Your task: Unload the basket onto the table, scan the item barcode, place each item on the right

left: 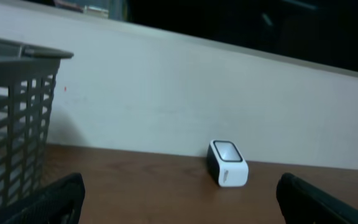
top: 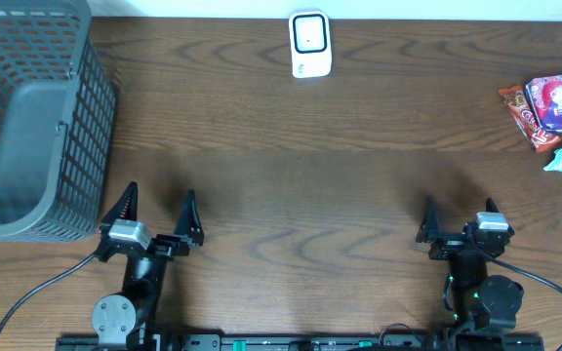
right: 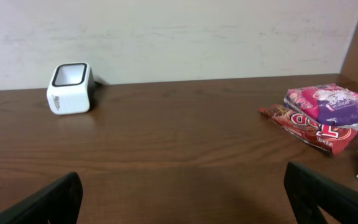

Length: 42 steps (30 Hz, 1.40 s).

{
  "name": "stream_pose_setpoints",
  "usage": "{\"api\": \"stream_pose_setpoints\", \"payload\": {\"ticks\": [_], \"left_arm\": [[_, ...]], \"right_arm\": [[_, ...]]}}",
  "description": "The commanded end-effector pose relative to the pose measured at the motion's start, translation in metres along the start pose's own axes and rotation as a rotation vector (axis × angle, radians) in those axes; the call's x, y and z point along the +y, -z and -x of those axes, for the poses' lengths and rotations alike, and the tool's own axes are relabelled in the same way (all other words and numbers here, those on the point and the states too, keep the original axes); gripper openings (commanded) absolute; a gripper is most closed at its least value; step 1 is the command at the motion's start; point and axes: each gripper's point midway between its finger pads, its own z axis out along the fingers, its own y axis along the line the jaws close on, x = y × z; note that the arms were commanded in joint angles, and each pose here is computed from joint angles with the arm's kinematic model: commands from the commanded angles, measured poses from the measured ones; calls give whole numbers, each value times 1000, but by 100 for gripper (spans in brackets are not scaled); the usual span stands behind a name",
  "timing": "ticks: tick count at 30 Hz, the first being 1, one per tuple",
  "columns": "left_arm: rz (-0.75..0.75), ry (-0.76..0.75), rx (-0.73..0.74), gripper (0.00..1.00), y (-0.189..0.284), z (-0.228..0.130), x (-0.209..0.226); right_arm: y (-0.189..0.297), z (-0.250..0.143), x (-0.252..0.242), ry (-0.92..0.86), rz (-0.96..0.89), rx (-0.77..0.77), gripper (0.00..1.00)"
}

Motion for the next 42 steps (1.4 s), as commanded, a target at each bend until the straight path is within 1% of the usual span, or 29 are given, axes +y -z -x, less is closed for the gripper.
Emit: {"api": "stream_pose_setpoints", "payload": {"ticks": [1,5,10,18,28,42], "left_arm": [[-16,-34,-19,98,1,3,-2],[-15,-43,-14,98,1,2,-2],[-49,-132,53,98,1,-15,-6],[8,-102,239,98,8,-60,8],[66,-94,350,98,16,-86,20],[61,-129,360,98,17,-88,20]], "right_arm": [[0,-1,2,12,7,-1,99],[0,-1,2,12,7,-1,99],[0,-1,2,12,7,-1,99],[0,-1,2,12,7,-1,99],[0,-1,2,11,7,-1,99],[0,-1,2,12,7,-1,99]]}}
